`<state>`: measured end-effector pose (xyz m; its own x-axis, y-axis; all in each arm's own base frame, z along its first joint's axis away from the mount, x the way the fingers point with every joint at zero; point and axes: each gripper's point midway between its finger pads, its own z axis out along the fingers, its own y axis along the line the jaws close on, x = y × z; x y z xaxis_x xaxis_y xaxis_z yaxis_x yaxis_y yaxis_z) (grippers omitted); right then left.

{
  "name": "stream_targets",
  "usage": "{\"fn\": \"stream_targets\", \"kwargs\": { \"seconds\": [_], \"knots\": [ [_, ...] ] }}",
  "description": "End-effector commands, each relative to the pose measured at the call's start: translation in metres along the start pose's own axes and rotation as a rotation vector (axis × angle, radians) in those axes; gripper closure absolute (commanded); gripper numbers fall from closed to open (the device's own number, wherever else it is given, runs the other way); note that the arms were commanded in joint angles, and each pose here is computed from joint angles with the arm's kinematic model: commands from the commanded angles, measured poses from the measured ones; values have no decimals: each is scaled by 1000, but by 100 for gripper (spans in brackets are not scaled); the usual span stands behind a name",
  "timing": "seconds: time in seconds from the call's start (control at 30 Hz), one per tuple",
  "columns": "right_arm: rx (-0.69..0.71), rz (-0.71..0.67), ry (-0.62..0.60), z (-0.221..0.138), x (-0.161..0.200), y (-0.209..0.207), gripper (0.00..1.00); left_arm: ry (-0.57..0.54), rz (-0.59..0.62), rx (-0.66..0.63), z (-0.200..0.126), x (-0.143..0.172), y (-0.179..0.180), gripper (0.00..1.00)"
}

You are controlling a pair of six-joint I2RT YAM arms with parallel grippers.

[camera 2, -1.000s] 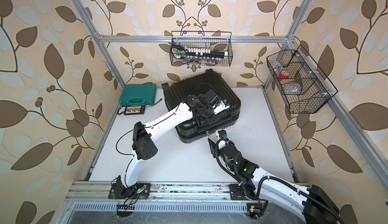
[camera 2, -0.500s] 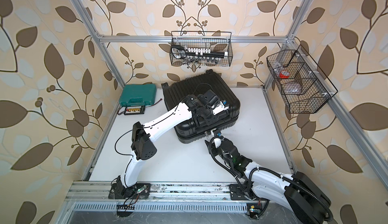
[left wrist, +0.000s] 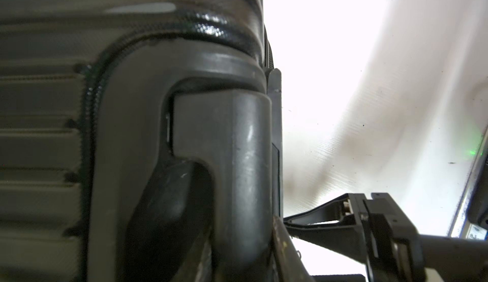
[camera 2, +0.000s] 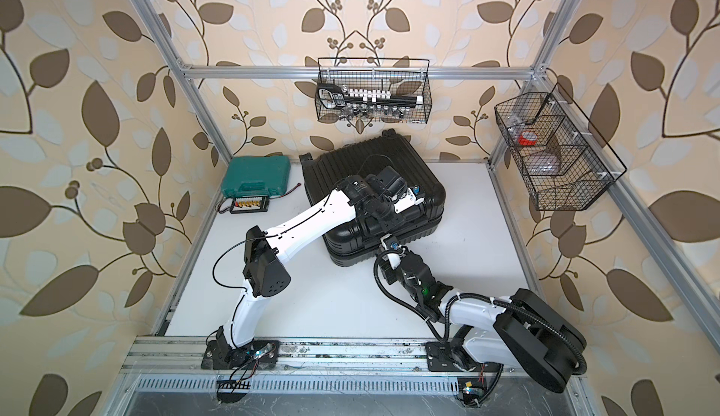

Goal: Close the suitcase zippers
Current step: Zip the zipper on the suitcase.

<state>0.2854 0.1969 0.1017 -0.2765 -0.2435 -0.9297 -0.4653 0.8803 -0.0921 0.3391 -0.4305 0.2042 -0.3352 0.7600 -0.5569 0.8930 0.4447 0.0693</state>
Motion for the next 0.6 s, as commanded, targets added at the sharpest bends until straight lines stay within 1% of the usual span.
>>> {"fn": "stream_targets", "kwargs": {
  "seconds": [0.0,0.07,0.13,0.2,0.3,0.43,0.57],
  "knots": [
    [60,-28,-56,5,-21,-7,46,-94,-19,-57,-59,-18,11,84],
    [78,-29,-56,7,-22,-9,50,-90,-17,-56,-58,-17,11,84],
    [87,-29,-51,8,-21,-10,58,-88,-16,-56,-58,-17,11,84],
    [91,-28,-47,8,-20,-10,70,-85,-13,-57,-57,-17,10,84],
    [55,-25,-47,5,-18,-3,84,-82,-10,-65,-59,-16,12,83],
    [-52,-8,-77,-6,-19,13,92,-83,-10,-74,-61,-16,14,83],
    [-146,1,-78,-16,-16,28,96,-83,-8,-72,-61,-16,13,83]
  ]
}}
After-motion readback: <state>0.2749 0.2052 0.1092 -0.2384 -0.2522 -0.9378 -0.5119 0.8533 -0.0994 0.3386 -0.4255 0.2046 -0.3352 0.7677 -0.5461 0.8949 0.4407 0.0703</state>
